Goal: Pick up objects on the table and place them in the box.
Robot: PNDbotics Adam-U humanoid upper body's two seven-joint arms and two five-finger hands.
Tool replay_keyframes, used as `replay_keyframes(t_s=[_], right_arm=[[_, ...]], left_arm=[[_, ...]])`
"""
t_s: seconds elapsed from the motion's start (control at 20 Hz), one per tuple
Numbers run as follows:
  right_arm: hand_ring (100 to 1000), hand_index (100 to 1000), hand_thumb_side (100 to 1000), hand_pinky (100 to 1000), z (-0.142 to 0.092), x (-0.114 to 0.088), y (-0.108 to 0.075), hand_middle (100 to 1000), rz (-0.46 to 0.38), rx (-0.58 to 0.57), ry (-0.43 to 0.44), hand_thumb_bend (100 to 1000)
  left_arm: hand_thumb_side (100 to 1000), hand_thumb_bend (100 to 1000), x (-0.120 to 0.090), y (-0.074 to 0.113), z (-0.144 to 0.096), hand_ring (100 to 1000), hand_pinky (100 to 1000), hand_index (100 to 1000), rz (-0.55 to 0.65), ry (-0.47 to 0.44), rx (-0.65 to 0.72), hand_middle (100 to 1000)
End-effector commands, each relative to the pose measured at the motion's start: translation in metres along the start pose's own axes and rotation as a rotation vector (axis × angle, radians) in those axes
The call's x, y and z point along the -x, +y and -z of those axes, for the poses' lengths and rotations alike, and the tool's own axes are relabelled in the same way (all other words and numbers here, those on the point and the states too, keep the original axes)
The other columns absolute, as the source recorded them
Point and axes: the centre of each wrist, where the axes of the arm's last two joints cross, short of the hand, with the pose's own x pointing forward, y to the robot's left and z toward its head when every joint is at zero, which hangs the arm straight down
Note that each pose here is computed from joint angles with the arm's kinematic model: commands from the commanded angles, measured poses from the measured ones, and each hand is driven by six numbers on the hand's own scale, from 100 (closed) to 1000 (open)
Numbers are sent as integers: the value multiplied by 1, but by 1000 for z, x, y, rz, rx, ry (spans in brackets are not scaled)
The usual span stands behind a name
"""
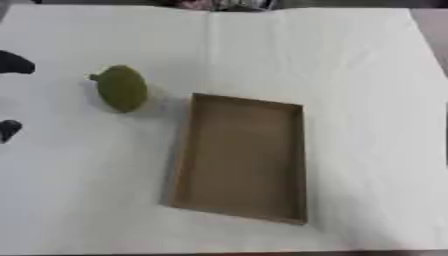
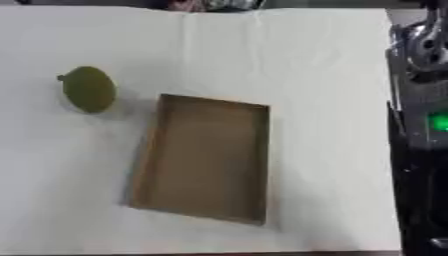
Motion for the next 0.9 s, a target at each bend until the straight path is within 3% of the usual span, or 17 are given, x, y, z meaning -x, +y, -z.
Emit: replay_keyframes(t_s=[0.05, 0.55, 0.7, 0.9], right_arm=[[524, 749, 556, 784, 5, -6, -3, 683, 8, 9, -29, 100], [523, 748, 557, 784, 3, -6, -2, 682, 15, 11, -21, 100], [523, 748, 558, 784, 2, -5, -2, 682, 16, 12, -18, 100], [524, 748, 558, 784, 1, -5, -2, 681, 19, 13, -17, 100]], left_arm=[[275, 181, -1, 10, 7, 947, 964, 948, 19, -39, -34, 867], [316, 170, 4, 6, 38, 961, 967, 954, -23, -107, -14, 881], [329, 226, 8, 5, 46, 966, 967, 951, -30, -98, -5, 880], [418, 343, 13, 4, 61, 967, 974, 945, -3, -82, 8, 872]])
